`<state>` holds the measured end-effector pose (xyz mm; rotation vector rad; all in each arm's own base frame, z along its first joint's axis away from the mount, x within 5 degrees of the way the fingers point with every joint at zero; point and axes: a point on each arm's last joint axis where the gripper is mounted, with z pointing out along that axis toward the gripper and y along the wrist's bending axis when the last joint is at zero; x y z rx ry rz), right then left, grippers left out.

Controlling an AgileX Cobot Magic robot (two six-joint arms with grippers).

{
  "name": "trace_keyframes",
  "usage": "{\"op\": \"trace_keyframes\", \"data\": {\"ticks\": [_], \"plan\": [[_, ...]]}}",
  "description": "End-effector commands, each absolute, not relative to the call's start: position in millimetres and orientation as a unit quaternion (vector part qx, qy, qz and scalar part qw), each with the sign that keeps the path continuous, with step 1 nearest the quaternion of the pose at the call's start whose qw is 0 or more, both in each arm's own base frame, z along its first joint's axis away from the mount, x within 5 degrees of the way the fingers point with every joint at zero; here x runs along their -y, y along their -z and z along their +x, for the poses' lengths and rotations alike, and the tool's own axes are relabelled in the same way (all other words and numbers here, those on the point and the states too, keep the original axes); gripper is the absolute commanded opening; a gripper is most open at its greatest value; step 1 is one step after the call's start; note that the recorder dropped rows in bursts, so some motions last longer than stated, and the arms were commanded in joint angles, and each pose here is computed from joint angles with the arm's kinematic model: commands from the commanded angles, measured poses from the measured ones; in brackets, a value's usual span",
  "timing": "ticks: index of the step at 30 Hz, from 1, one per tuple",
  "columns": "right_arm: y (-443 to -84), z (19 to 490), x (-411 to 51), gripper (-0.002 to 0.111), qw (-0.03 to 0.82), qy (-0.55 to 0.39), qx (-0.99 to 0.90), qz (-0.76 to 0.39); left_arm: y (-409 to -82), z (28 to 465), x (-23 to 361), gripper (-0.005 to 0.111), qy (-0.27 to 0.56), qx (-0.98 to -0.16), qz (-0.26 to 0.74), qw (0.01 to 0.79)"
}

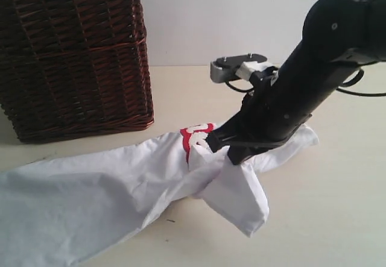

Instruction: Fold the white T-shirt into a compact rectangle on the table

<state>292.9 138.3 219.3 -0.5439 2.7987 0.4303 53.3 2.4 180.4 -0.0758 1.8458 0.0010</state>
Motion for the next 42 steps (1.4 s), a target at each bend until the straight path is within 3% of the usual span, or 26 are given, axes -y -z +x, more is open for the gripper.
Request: {"op": "trace_keyframes", "data": {"ticks": [1, 7, 15, 20, 23, 31, 37, 42], "plan": [[-249.7, 300.8, -141.3, 0.000, 0.185, -0.161, -0.950, -0.192, -181.5, 53.2, -2.4, 0.000, 0.001, -0.793, -0.035, 0.608], [-260.0, 316.2, -145.8, 0.003, 0.234, -0.164, -0.941, -0.183, -181.5, 53.2, -2.4, 0.000, 0.001, -0.793, -0.035, 0.608], [-257.4, 330.3, -148.0, 0.038, 0.284, -0.170, -0.933, -0.143, -181.5, 53.2, -2.4, 0.000, 0.001, -0.793, -0.035, 0.608], [-260.3, 335.5, -148.0, 0.043, 0.313, -0.172, -0.926, -0.125, -181.5, 53.2, -2.4, 0.000, 0.001, -0.793, -0.035, 0.608], [-256.0, 329.2, -147.6, 0.043, 0.274, -0.170, -0.937, -0.136, -181.5, 53.2, -2.4, 0.000, 0.001, -0.793, -0.035, 0.608], [-236.3, 286.8, -140.2, 0.040, 0.052, -0.158, -0.967, -0.193, -181.5, 53.2, -2.4, 0.000, 0.001, -0.793, -0.035, 0.608], [-203.4, 263.4, -123.4, 0.038, 0.041, -0.115, -0.973, -0.197, -181.5, 53.2, -2.4, 0.000, 0.001, -0.793, -0.035, 0.608], [-174.2, 256.6, -116.7, 0.050, 0.060, -0.098, -0.976, -0.184, -181.5, 53.2, -2.4, 0.000, 0.001, -0.793, -0.035, 0.608]]}}
